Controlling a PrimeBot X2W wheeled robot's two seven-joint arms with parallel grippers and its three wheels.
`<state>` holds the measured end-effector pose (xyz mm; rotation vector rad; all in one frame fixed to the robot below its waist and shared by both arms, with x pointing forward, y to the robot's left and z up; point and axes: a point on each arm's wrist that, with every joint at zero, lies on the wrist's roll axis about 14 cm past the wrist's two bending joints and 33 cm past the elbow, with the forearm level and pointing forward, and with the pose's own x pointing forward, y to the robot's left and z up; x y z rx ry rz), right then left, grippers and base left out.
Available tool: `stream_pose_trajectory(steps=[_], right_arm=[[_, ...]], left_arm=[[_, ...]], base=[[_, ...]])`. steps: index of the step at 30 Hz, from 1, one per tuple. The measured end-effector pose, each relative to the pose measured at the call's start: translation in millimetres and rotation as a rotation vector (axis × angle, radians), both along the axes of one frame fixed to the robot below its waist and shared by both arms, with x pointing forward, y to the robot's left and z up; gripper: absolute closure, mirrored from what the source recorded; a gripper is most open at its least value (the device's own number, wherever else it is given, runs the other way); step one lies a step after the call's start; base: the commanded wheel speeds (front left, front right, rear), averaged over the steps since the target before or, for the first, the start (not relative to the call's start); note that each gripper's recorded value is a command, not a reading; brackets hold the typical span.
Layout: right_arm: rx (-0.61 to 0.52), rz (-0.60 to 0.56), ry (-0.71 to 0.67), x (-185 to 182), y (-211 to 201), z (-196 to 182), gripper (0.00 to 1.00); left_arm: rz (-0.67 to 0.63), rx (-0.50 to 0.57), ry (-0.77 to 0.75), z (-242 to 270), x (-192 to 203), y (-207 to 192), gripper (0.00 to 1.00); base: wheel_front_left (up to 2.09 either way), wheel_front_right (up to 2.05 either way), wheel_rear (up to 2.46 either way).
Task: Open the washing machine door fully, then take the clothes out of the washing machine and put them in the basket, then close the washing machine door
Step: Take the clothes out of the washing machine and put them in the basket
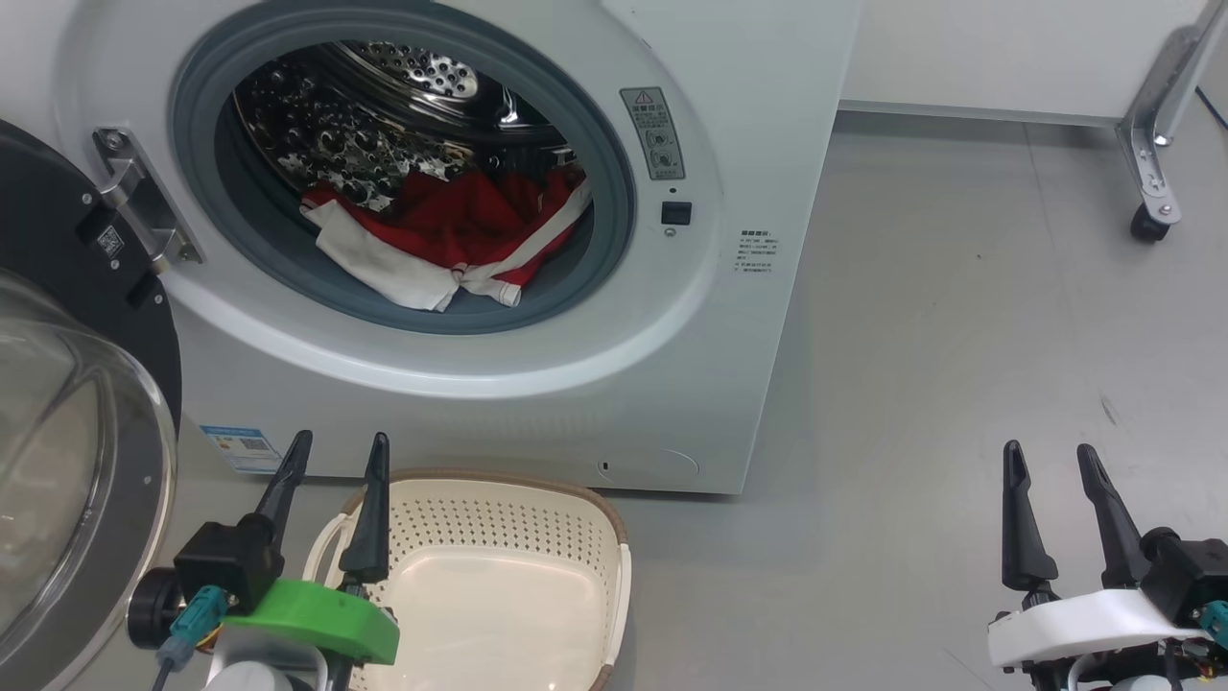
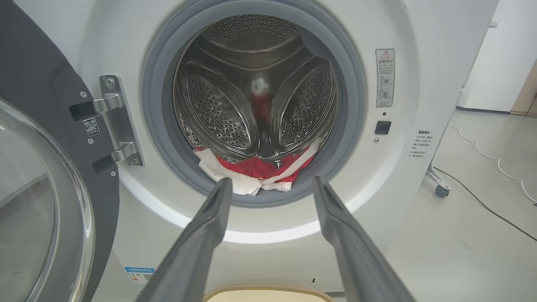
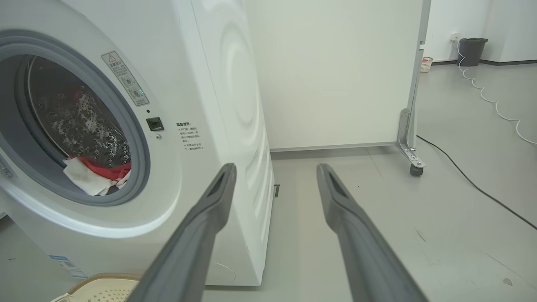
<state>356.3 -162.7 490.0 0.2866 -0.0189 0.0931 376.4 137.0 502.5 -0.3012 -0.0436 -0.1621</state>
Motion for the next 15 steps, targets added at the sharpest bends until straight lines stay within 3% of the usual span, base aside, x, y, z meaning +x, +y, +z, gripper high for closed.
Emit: stream_pose_trajectory(steps=[15], right_arm=[[0.002,-0.01,-0.003,-1.6,-2.3,0.8,0.0]], left_arm=[[-0.008,-0.003,0.0,0.0,-0.1,-3.2,0.0]], base=[[0.22,-0.22,0.0]])
